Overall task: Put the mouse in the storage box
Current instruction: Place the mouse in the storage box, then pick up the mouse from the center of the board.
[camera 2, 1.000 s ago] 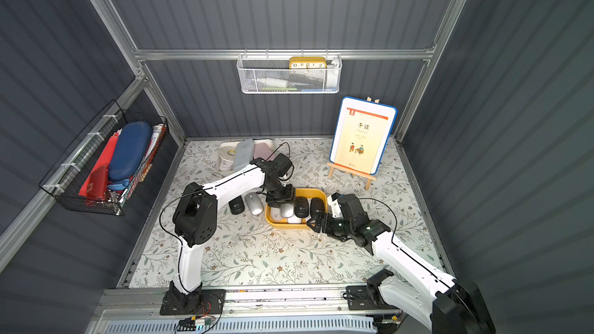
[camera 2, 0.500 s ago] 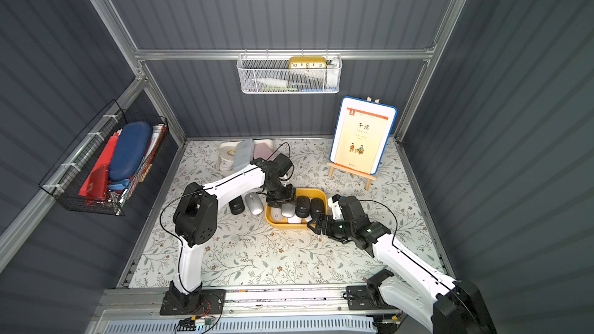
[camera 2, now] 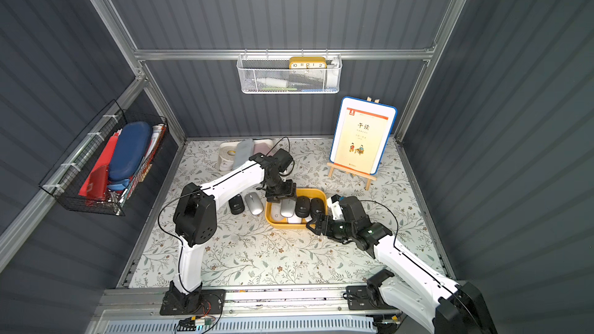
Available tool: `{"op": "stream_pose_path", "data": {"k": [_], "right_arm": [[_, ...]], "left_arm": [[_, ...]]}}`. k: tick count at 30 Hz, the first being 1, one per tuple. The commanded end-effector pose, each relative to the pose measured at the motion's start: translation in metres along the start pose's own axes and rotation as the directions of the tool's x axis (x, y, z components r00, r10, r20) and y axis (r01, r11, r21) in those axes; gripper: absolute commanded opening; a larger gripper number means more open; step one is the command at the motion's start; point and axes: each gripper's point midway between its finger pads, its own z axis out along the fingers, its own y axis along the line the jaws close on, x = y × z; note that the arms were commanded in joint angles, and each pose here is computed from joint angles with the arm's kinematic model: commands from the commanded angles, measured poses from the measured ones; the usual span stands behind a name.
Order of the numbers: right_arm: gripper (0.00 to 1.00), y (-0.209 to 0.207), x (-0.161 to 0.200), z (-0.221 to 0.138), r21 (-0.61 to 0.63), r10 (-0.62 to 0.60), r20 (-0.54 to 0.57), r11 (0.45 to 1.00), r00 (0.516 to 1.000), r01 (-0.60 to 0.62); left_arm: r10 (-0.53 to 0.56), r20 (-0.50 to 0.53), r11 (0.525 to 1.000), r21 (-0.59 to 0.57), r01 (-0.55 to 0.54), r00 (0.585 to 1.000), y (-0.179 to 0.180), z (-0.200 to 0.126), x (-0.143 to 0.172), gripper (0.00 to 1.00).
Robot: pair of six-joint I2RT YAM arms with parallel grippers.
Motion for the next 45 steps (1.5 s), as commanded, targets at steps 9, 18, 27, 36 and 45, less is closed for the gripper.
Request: {"op": "stream_pose_path", "data": {"k": [9,18,27,36,45], "right_arm": [[0.84,0.029,-0.002,0.004,-0.038,-0.068,-0.018,0.997,0.998,0.067],[0.84,0.042,-0.007,0.012,-0.054,-0.105,-0.032,0.993,0.994,0.103],[0.87,0.032,0.003,0.021,-0.044,-0.079,-0.050,0.996,0.996,0.077],[0.87,0.079,0.014,0.059,-0.166,-0.126,-0.070,0.980,0.990,0.113],[0.87,0.104,0.028,0.077,-0.169,-0.186,-0.122,0.972,0.975,0.164]], "left_arm": [[-0.182,0.193,0.980,-0.050,0.195,0.964,0.060,-0.100,-0.007,0.73],[-0.410,0.130,0.911,0.006,0.413,0.903,0.183,-0.081,0.008,0.75],[-0.394,0.057,0.911,-0.106,0.398,0.917,0.209,-0.041,0.022,0.79],[-0.409,0.060,0.894,-0.175,0.413,0.911,0.223,-0.030,0.022,0.78],[-0.391,0.044,0.900,-0.191,0.392,0.919,0.229,-0.015,0.016,0.78]]}}
